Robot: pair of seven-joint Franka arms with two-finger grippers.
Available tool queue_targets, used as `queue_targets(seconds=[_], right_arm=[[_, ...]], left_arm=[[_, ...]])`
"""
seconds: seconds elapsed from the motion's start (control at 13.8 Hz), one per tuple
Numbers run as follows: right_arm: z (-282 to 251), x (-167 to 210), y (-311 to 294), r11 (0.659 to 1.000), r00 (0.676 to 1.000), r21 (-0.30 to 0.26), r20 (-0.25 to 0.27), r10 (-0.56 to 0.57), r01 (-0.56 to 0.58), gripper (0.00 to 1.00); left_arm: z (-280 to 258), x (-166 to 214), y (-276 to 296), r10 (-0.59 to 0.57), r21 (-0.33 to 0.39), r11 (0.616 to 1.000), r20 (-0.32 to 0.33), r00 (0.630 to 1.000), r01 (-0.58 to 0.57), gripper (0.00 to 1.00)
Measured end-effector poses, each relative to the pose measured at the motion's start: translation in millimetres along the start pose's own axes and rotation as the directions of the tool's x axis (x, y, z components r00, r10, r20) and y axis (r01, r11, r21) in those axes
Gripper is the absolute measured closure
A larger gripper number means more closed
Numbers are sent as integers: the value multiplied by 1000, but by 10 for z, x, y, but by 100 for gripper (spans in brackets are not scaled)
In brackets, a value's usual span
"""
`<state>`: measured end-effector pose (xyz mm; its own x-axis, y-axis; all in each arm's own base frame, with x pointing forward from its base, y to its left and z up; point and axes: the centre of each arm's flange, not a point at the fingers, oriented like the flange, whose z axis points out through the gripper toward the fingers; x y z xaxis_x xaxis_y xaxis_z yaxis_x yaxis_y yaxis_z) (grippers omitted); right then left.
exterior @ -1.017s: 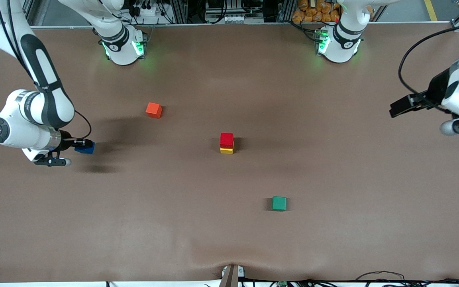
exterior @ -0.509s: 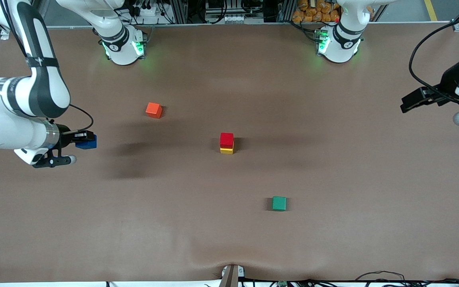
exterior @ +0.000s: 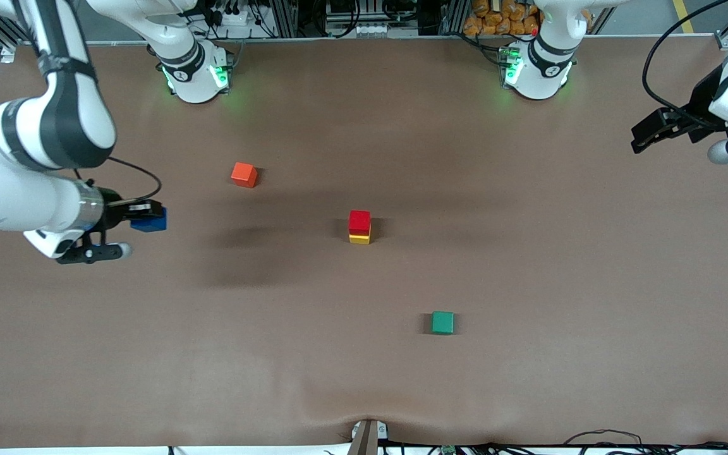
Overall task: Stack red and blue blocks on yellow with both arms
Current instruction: 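Grasp the blue cube with the right gripper while the left retracts, then carry the blue cube with the right gripper above the red cube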
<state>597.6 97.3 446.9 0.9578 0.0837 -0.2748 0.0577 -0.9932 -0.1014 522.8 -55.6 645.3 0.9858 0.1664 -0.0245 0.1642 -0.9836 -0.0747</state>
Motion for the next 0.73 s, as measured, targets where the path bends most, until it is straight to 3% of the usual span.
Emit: queue_targets(seconds=[0.44,0.73], right_arm=[[-18,-243,-1512,999,999,-35,-42,-8,6,44],[283,-358,-2407,996,993,12,-85,84,-83,44]], left_arm=[[4,42,-182,0,-5,1000,-5,1000,0,0],[-69,25,-289,-19,-7,1000,-22,1000,19,0]])
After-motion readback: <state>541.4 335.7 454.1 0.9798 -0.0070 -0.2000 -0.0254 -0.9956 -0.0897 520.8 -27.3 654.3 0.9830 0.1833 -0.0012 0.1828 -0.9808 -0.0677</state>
